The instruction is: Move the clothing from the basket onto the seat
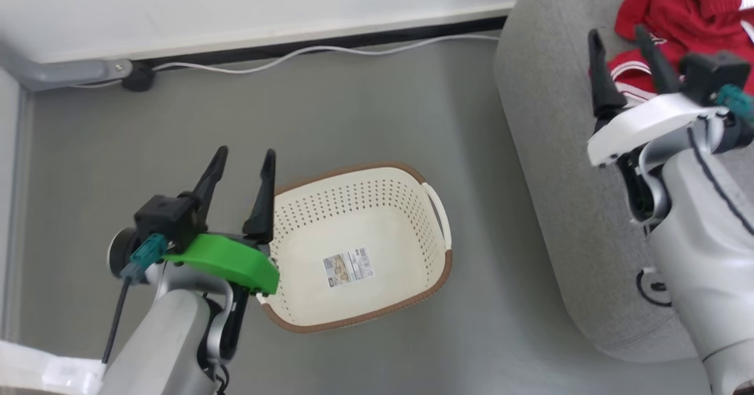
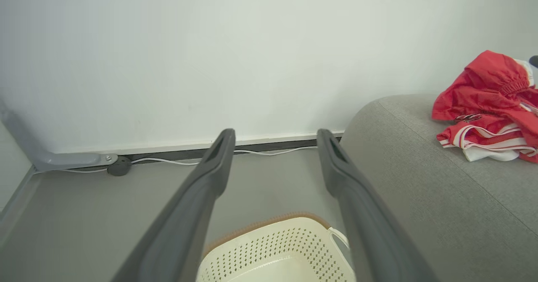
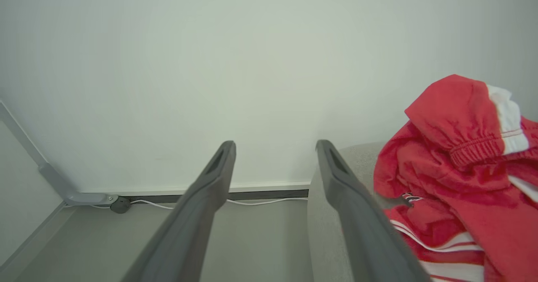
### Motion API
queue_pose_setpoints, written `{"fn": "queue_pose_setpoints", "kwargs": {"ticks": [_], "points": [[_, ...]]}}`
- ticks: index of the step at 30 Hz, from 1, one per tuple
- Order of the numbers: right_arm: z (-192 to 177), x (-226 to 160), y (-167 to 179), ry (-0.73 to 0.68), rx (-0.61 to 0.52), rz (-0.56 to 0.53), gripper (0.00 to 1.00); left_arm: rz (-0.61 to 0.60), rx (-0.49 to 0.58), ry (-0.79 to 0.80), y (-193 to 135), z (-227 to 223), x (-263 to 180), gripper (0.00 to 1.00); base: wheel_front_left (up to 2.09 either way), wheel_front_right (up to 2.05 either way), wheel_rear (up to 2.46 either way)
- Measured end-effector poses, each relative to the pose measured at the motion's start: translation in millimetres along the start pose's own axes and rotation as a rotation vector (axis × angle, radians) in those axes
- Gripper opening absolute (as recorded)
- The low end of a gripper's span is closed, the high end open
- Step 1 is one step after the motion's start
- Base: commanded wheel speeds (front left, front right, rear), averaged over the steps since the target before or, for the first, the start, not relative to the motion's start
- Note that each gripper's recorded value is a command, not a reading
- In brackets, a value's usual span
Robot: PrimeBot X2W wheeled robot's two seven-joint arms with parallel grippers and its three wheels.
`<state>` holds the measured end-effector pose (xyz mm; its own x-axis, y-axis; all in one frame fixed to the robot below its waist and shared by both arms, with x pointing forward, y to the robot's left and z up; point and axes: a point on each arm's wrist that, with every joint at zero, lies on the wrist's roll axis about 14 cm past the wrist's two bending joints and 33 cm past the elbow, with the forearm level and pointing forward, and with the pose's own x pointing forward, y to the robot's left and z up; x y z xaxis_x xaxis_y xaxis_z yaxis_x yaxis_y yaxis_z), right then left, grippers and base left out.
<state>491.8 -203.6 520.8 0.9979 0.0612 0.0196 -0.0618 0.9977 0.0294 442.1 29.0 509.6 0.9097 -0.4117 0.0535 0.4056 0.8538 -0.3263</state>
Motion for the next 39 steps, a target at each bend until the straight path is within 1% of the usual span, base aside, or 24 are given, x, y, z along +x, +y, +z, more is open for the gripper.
{"fn": "queue_pose_setpoints", "kwargs": {"ticks": [2,4,7,8,12,15,21,28,39], "points": [[0,-4,14,-0.004,0.004,0.018,1.00,0.046,0.006,-0.013,12,5,-10,1.00,0.00,0.00,0.00],[0,-8,26,-0.007,-0.017,0.046,1.00,0.100,0.009,-0.028,27,11,-20,1.00,0.00,0.00,0.00],[-3,-17,44,-0.005,-0.002,0.067,1.00,0.166,0.023,-0.042,45,19,-36,1.00,0.00,0.00,0.00],[-6,-25,58,0.001,0.002,0.089,1.00,0.201,0.035,-0.052,55,23,-48,1.00,0.00,0.00,0.00],[-7,-39,82,-0.002,0.015,0.126,1.00,0.274,0.050,-0.056,73,26,-72,1.00,0.00,0.00,0.00],[-9,-51,92,0.001,0.032,0.136,1.00,0.306,0.051,-0.055,79,26,-88,1.00,0.00,0.00,0.00],[-19,-77,94,0.022,0.052,0.123,1.00,0.346,0.051,-0.078,84,31,-110,1.00,0.00,0.00,0.00],[-26,-106,84,0.030,0.092,0.070,1.00,0.374,0.072,-0.103,84,38,-131,1.00,0.00,0.00,0.00],[-30,-127,82,0.035,0.140,0.038,1.00,0.405,0.079,-0.101,88,35,-149,1.00,0.00,0.00,0.00]]}}
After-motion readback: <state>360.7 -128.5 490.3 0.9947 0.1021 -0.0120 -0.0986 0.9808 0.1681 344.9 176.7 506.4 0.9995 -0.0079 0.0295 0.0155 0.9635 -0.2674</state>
